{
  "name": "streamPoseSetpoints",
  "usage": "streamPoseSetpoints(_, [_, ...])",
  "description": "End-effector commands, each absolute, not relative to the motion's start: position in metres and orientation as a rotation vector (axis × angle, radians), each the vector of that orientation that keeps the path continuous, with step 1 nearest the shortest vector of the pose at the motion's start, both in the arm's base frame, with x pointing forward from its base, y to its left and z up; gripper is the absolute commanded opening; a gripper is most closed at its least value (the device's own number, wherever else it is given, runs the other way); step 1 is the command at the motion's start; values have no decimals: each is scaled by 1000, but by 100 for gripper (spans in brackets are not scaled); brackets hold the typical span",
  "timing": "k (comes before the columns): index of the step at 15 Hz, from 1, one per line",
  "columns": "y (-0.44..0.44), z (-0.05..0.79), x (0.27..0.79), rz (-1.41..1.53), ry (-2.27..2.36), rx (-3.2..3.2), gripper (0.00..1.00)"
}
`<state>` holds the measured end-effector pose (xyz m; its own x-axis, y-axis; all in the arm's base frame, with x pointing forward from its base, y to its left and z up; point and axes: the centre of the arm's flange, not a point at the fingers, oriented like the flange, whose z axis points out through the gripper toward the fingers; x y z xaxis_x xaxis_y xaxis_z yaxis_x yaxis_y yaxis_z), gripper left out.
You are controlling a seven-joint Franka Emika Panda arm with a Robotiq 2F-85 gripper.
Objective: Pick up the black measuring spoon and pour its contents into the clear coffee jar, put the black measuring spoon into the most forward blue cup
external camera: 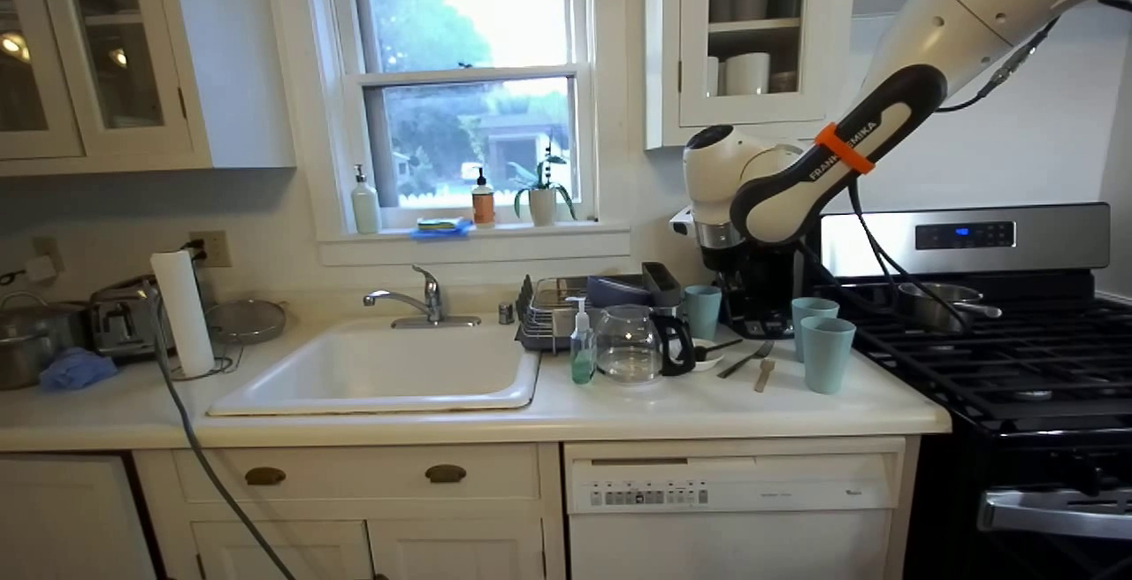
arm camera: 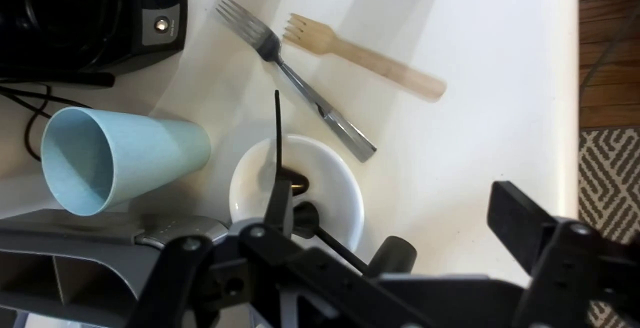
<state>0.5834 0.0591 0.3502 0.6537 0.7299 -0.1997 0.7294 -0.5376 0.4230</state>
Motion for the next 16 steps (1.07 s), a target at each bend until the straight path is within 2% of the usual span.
streamPoseSetpoints(1, [54, 325, 597, -25, 1152, 2391, 100])
streamPoseSetpoints(14, [13, 260, 648, -56, 1153, 2230, 100])
streamPoseSetpoints(15, [11, 257, 652, -56, 1153, 2220, 97])
streamPoseSetpoints(16, [8, 253, 654, -65, 1152, 2213, 89])
